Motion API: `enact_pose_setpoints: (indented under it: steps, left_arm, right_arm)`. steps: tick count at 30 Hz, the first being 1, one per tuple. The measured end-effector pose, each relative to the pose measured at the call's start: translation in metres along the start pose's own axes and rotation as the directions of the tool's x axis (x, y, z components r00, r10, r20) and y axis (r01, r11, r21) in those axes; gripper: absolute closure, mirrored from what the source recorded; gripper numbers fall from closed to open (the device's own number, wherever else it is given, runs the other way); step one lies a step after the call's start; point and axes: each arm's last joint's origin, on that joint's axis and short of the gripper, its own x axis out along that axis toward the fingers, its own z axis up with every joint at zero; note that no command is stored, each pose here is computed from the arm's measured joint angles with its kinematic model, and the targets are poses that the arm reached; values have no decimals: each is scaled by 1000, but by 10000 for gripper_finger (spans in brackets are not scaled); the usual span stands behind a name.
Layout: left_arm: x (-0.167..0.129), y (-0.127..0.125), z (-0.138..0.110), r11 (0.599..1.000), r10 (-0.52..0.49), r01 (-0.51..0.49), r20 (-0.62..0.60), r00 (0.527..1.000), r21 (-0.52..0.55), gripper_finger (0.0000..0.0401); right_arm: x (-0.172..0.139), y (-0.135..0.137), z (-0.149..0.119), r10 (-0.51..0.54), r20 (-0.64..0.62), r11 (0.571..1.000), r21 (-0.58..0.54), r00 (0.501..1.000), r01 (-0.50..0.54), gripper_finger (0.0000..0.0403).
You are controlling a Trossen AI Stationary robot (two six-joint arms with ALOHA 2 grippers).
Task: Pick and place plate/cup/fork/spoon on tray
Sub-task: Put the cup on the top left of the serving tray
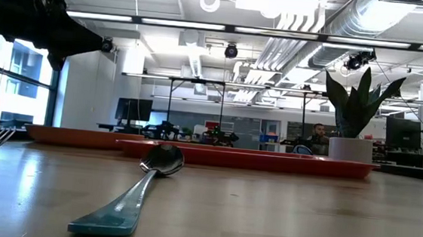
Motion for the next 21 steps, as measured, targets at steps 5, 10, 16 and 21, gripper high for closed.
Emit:
enact_pose_setpoints:
  steps: [5,10,16,21]
  left_arm:
    - [0,0,0,1000,0,0,0,1000,0,339]
    - [0,0,0,1000,0,0,0,1000,0,339]
    - [0,0,0,1000,0,0,0,1000,0,339]
    - [0,0,0,1000,0,0,0,1000,0,339]
  right_arm:
    - [5,2,1,-16,5,1000,11,1000,16,278]
    - [5,4,4,-13,8,1000,28,1000,13,339]
    - [4,4,6,-23,5,999,42,1000,22,394]
    - [4,6,10,-22,6,998,67,1000,22,389]
